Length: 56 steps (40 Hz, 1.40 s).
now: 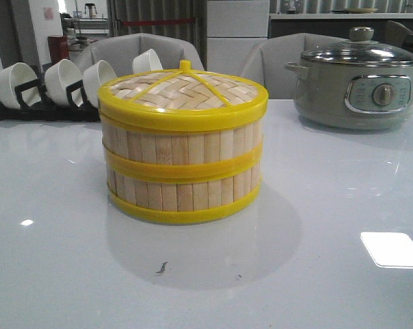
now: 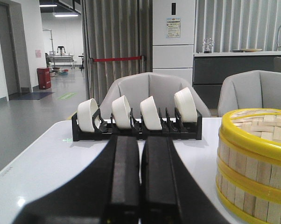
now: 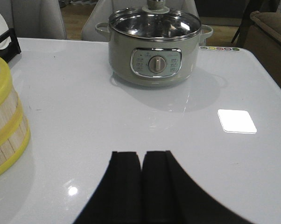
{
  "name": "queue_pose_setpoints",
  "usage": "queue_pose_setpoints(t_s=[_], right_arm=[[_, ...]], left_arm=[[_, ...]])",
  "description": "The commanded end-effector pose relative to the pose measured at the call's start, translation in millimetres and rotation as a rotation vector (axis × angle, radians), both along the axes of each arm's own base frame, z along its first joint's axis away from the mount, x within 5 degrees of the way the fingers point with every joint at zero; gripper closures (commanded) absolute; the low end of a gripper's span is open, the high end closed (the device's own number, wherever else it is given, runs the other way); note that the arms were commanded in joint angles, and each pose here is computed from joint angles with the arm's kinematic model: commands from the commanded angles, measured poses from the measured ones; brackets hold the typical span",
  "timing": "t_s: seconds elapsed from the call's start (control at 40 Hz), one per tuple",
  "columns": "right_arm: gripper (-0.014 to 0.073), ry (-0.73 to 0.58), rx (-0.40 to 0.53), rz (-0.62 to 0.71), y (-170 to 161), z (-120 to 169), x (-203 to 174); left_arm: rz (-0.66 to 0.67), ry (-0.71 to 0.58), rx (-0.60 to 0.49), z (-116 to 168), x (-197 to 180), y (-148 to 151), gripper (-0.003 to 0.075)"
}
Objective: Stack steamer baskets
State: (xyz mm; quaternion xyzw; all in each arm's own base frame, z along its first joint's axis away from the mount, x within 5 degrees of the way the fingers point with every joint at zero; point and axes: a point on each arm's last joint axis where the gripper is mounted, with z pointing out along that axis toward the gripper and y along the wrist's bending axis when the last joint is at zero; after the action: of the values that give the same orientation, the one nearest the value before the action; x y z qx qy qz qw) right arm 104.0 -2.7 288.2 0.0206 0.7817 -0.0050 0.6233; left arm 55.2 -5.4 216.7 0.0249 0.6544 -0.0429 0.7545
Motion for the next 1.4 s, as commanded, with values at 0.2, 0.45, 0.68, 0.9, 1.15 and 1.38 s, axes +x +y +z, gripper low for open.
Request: queue_pose_setpoints(t_s=[0.2, 0.45, 0.68, 0.9, 1.15, 1.38], right_arm=[[0.0538, -0.112, -0.011, 0.013, 0.9, 17.8, 0.8], [0.0538, -0.112, -0.011, 0.013, 0.9, 17.8, 0.8], [0.0538, -0.112, -0.011, 0.013, 0.9, 17.8, 0.8], [0.0538, -0.112, -0.011, 0.013, 0.9, 17.8, 0.8], [0.0538, -0.112, -0.011, 0.013, 0.9, 17.8, 0.8], [0.0538, -0.112, -0.011, 0.013, 0.9, 17.8, 0.8]], left_arm=[[0.007, 0.046, -0.004, -5.2, -0.9, 0.7, 0.0634], [0.006, 0.032, -0.005, -3.9, -1.0, 0.6, 0.0634], [0.007, 0.040, -0.004, -4.6, -1.0, 0.7, 0.0634], [0.007, 0.040, -0.004, -4.6, -1.0, 0.7, 0.0634], [0.007, 0.040, -0.004, -4.6, -1.0, 0.7, 0.0634], [0.007, 0.040, -0.004, -4.6, -1.0, 0.7, 0.0634]])
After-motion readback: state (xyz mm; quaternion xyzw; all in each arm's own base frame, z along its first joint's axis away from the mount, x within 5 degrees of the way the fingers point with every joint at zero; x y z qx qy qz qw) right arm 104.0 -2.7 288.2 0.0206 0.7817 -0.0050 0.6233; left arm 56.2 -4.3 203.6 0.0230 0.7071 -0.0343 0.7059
